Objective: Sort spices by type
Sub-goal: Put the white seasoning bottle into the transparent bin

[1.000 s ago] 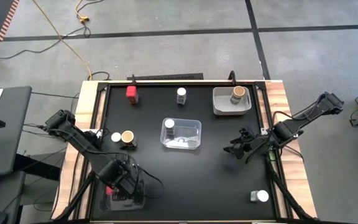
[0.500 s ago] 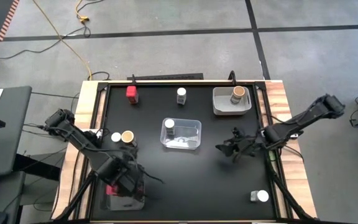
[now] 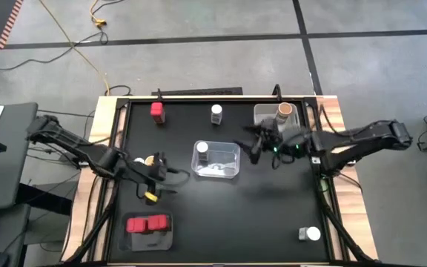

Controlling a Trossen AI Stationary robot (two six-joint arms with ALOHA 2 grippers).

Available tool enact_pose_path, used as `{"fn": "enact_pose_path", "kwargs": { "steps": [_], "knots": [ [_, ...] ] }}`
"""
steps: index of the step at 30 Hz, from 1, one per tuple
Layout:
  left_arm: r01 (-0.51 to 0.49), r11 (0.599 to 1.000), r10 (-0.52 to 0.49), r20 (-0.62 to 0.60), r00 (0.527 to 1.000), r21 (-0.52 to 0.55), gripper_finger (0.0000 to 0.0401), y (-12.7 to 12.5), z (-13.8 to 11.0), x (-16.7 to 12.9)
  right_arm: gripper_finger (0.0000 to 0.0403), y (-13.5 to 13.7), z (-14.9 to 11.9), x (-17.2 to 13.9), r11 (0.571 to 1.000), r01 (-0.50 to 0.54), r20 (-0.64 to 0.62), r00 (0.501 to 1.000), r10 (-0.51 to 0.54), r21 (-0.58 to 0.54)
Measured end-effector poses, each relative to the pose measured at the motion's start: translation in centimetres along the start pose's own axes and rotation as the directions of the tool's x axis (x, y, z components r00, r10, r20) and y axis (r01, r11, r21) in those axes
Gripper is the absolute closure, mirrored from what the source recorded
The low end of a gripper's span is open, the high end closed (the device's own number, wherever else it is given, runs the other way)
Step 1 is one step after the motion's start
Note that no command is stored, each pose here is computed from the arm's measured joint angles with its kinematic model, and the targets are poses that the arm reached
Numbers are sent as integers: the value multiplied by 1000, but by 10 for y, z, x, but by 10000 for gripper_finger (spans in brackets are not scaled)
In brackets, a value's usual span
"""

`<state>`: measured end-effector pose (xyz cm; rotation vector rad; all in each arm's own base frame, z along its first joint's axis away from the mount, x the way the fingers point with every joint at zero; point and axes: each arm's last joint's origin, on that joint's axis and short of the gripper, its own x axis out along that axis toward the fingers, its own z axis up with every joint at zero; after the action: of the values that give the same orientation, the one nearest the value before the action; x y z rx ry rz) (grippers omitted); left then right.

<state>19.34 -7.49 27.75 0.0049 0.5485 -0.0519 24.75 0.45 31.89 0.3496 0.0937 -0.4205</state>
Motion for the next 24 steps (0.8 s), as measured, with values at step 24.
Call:
{"fn": "enact_pose_path", "kwargs": {
  "steps": [24],
  "knots": [
    [-39,949,107,203,973,-312,83,31,-25,-27,35,-153,48,203,936,-74,-606,779,-162,-345]
  ]
}}
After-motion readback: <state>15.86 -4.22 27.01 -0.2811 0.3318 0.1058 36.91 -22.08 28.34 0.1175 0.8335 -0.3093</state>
